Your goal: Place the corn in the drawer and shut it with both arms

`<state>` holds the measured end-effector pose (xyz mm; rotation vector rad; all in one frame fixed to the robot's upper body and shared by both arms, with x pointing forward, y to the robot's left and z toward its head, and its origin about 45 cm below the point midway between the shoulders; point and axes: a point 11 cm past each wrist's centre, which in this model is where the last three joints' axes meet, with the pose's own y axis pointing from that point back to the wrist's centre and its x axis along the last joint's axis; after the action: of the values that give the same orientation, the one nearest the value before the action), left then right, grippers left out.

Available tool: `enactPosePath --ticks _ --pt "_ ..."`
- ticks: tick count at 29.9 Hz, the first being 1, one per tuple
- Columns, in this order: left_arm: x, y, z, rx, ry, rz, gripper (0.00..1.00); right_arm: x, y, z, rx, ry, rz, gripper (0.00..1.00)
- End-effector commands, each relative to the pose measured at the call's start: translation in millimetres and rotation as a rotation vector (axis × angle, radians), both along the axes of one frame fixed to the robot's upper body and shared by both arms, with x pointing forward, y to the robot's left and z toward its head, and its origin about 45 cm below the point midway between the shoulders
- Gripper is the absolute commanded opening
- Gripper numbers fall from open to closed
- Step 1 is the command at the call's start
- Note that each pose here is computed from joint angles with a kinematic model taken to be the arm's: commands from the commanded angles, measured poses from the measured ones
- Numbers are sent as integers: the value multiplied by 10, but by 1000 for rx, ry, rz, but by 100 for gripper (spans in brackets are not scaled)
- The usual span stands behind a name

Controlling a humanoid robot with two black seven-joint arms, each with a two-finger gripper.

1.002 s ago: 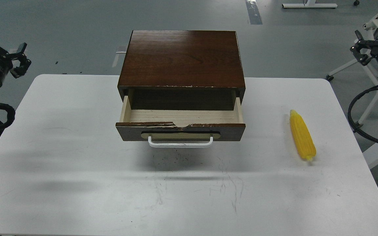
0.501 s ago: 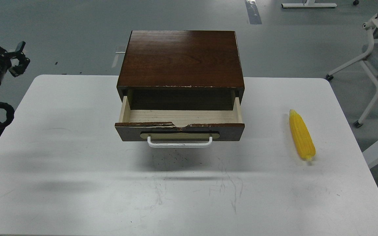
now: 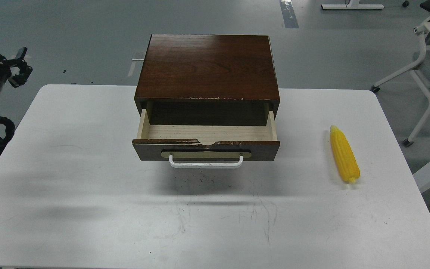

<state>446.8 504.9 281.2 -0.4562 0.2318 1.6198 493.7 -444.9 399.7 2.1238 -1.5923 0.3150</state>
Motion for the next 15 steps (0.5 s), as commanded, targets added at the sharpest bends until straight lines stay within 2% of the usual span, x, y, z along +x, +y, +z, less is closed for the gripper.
enactPosePath --ticks 1,7,15 --pt "-29 77 44 11 -3 13 98 -42 199 -271 -231 111 107 100" --pt "-43 112 65 16 -5 18 98 -217 327 -692 -469 258 240 100" --pt "-52 110 38 11 -4 21 98 -430 319 -1242 -556 416 304 100"
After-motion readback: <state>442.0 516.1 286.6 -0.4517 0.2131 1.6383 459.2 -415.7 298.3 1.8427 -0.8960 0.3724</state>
